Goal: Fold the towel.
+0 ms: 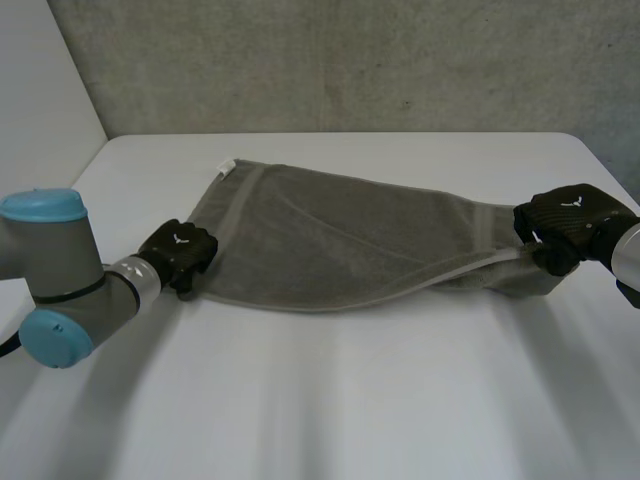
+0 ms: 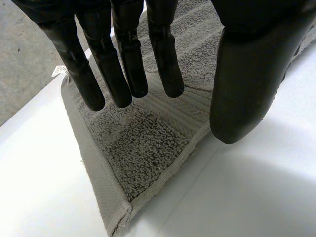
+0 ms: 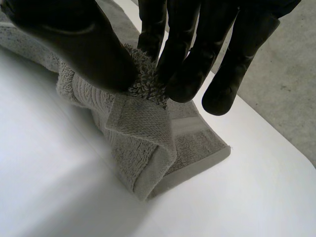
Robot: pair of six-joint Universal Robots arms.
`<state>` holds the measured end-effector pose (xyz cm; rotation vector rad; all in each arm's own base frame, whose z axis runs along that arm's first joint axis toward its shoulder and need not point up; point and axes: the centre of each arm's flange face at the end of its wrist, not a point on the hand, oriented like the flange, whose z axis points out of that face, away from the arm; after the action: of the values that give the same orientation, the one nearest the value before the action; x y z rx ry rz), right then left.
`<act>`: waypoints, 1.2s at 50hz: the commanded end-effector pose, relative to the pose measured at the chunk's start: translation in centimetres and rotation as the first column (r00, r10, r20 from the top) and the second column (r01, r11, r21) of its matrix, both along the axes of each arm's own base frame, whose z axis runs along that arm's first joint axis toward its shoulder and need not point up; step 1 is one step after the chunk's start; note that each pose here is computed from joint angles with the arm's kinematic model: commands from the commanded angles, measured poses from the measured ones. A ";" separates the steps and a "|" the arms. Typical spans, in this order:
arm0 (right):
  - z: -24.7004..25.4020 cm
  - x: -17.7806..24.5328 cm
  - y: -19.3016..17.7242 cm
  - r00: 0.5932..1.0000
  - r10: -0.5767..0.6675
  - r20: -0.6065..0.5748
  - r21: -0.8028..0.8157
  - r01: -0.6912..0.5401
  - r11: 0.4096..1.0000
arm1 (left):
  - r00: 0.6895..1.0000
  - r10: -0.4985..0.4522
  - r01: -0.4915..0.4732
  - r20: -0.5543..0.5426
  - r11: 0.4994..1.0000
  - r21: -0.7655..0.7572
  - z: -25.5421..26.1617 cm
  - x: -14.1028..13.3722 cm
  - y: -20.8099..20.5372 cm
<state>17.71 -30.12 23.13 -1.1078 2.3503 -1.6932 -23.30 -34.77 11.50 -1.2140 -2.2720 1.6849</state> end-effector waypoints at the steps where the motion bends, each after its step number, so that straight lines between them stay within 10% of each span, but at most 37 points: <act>1: -0.2 0.0 0.0 1.000 0.000 0.000 0.007 0.000 1.000 | 1.000 0.000 0.000 0.005 1.000 0.022 0.2 0.0 0.1; 60: -0.6 0.0 -0.2 1.000 0.001 -0.002 0.019 -0.001 1.000 | 1.000 0.022 -0.022 0.002 1.000 0.005 -0.7 -0.5 -1.6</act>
<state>17.72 -30.29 22.48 -1.1066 2.3620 -1.6663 -23.68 -36.44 11.14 -1.1905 -2.2952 1.6999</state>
